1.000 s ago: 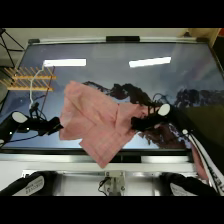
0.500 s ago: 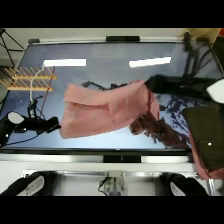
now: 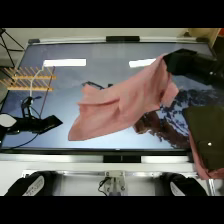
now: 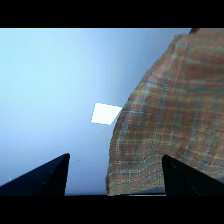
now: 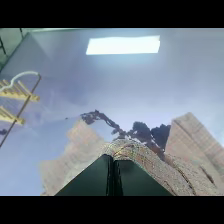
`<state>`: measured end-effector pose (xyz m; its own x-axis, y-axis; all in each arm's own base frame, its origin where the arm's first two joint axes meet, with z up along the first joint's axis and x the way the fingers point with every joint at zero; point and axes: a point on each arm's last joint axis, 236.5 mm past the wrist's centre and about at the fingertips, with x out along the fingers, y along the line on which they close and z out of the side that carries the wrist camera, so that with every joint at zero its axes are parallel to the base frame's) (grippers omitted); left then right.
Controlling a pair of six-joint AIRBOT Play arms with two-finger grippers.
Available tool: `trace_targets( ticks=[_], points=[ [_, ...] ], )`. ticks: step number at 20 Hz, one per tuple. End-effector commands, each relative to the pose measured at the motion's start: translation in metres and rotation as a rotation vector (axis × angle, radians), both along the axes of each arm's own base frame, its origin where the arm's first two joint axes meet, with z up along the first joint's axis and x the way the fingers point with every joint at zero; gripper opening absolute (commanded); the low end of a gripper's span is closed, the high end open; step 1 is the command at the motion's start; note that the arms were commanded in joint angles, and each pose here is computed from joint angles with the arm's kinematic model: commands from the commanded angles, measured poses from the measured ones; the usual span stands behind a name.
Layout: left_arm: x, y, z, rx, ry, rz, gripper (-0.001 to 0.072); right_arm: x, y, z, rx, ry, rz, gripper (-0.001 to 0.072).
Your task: Fold the shirts.
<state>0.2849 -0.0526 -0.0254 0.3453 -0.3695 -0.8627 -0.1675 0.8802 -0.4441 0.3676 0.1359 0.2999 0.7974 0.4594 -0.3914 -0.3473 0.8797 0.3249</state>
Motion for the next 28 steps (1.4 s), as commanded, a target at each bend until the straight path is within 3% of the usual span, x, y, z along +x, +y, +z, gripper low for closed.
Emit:
trace_targets(
  ticks=[1, 4, 12, 13, 14, 18, 19, 21, 22, 28],
  points=[
    [0.026, -0.002, 0.023, -0.035, -0.103, 0.050, 0.0674, -0.009, 0.000, -0.010, -0.028, 0.051, 0.017, 0.0042],
    [0.077, -0.008, 0.044, -0.148, -0.201, 0.162, 0.0674, -0.013, 0.001, -0.017, -0.039, 0.079, 0.028, 0.0042],
    [0.142, -0.130, -0.026, -0.318, 0.045, -0.021, 0.0672, -0.009, -0.005, -0.023, -0.071, 0.086, 0.011, 0.0042],
    [0.146, -0.138, -0.031, -0.320, 0.055, -0.031, 0.0634, -0.008, -0.007, -0.024, -0.082, 0.085, 0.005, 0.0042],
    [0.151, -0.143, -0.035, -0.319, 0.057, -0.039, 0.0529, -0.008, -0.008, -0.025, -0.088, 0.086, 0.003, 0.0042],
    [0.157, -0.142, -0.038, -0.330, 0.077, -0.029, 0.0513, -0.006, -0.013, -0.026, -0.111, 0.083, -0.010, 0.0042],
    [0.154, -0.143, -0.038, -0.334, 0.088, -0.035, 0.0418, -0.006, -0.014, -0.026, -0.112, 0.083, -0.011, 0.0042],
    [0.150, -0.142, -0.037, -0.338, 0.099, -0.057, 0.0123, -0.005, -0.016, -0.027, -0.125, 0.081, -0.019, 0.0042],
    [0.148, -0.141, -0.036, -0.337, 0.095, -0.073, 0.0041, -0.005, -0.017, -0.027, -0.126, 0.081, -0.019, 0.0042],
    [0.164, -0.132, 0.013, -0.309, -0.066, -0.165, 0.0024, -0.003, -0.018, -0.025, -0.141, 0.064, -0.020, 0.0042]
  ],
)
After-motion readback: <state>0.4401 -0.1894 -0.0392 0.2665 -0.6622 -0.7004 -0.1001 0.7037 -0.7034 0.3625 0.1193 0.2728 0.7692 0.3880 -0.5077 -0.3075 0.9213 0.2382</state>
